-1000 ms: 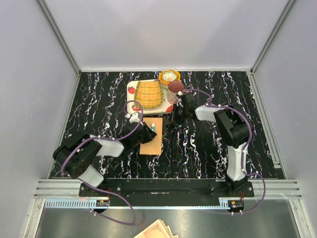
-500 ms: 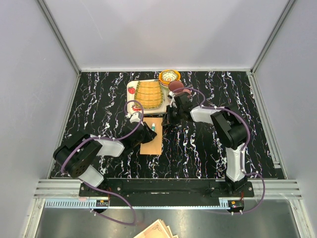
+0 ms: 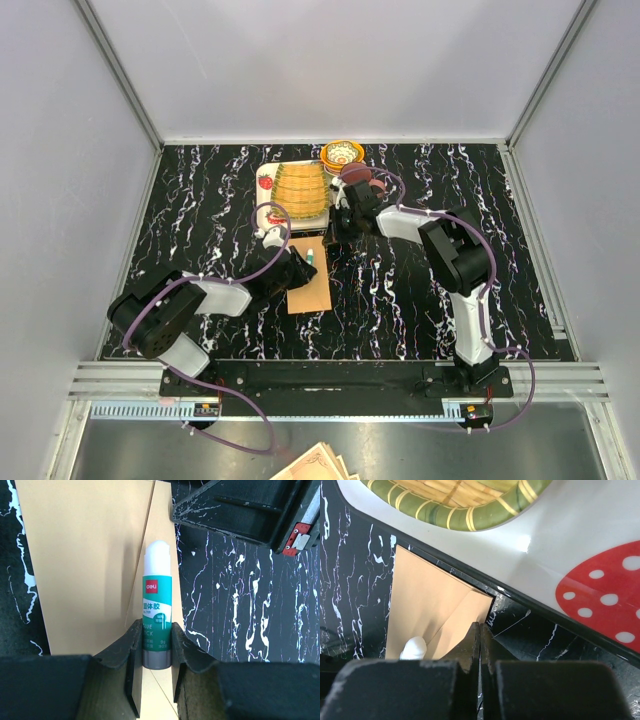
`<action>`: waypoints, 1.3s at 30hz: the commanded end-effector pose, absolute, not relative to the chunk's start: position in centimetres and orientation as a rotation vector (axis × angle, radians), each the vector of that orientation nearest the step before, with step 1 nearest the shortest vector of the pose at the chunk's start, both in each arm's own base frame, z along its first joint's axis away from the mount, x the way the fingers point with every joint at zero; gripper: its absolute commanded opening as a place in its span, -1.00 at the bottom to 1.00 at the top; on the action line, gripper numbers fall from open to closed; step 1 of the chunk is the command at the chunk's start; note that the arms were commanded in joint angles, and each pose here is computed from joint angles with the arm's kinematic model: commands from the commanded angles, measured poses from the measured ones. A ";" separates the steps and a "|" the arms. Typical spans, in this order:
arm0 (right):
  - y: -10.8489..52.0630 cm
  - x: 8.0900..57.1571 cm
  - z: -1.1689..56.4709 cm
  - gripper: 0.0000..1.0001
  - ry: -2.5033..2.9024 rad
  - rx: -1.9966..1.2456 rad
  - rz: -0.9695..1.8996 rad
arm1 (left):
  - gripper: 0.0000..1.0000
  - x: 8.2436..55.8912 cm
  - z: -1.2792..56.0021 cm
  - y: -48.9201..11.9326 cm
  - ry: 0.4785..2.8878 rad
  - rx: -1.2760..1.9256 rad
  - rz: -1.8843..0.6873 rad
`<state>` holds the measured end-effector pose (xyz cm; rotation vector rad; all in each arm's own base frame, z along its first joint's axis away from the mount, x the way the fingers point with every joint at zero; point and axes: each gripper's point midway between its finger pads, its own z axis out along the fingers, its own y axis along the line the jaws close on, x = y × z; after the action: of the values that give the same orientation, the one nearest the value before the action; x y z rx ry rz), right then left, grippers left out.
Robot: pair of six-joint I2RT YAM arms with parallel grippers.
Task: Place the letter into the envelope and seal it
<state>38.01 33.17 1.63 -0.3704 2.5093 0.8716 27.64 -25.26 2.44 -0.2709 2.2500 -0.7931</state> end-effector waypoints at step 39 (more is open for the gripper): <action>32.9 20.8 -1.5 -1.00 2.963 -0.354 0.952 | -1.00 25.8 2.4 -26.0 2.326 -0.204 -0.803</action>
<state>20.24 34.21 1.01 -0.3928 2.9159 1.1252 27.51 -25.45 2.48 -0.2603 2.2562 -0.7895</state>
